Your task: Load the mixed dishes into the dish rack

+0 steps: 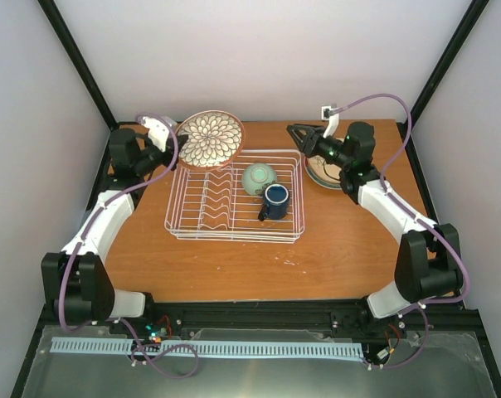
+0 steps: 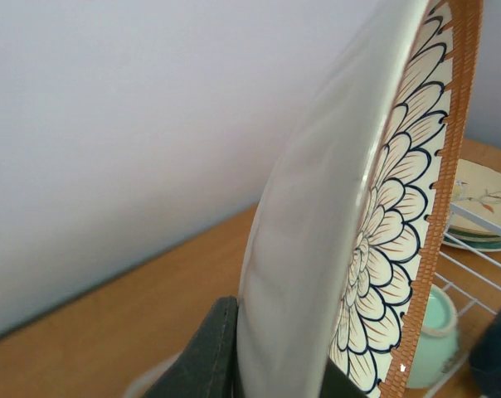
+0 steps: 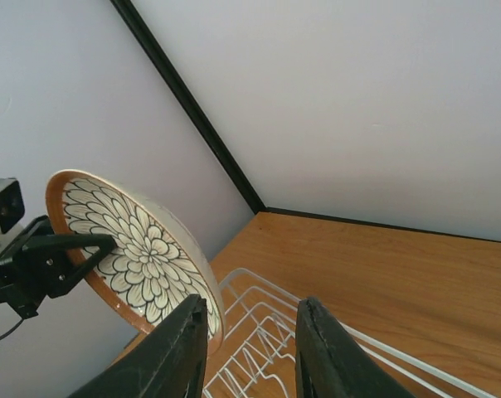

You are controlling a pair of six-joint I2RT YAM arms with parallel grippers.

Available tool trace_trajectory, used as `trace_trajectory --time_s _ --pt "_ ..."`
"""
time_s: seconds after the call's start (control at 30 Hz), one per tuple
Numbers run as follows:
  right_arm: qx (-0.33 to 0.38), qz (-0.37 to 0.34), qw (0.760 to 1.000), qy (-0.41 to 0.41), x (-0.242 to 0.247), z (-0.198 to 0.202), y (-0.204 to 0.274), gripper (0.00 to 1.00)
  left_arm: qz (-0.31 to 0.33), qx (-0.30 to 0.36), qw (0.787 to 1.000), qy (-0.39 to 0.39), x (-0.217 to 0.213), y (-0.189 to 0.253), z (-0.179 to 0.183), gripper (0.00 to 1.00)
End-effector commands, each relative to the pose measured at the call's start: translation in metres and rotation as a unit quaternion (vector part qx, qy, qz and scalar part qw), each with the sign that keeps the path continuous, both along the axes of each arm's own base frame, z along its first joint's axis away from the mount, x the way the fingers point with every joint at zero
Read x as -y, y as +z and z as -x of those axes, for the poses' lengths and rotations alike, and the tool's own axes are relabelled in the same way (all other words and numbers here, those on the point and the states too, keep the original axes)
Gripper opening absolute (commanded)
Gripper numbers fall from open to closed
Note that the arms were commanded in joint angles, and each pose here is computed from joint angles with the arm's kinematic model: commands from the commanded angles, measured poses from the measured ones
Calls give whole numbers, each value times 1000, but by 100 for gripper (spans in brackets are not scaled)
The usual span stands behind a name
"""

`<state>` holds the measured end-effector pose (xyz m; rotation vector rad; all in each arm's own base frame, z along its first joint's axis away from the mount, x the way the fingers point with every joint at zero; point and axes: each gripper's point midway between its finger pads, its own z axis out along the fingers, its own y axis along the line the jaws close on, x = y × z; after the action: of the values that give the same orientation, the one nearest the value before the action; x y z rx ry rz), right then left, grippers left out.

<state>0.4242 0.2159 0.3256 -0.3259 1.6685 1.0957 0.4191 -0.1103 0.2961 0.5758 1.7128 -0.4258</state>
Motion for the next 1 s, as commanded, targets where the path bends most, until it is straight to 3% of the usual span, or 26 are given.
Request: trace_trajectory --time_s 0.0,0.17,0.33,0.47,0.67,0.8,0.97 --pt "15 -2 1000 -6 3 0 0 28 -45 224 972 -54 13 83 12 1" --pt "5 -7 1000 -27 22 -12 -8 28 -66 237 965 -87 9 76 8 1" --pt "-7 -15 999 -29 26 -19 -16 28 -60 264 954 -130 -10 71 26 0" --pt "-14 -23 999 -26 25 -22 -20 27 -63 251 957 -128 -28 54 18 1" --pt "-24 -30 999 -24 24 -28 -27 27 -70 277 945 -160 -23 30 25 1" --pt "-27 -33 999 -22 23 -31 -29 27 -67 245 949 -186 -21 11 12 1" --pt "-29 -37 999 -19 22 -32 -31 27 -72 263 944 -185 -22 -3 9 1"
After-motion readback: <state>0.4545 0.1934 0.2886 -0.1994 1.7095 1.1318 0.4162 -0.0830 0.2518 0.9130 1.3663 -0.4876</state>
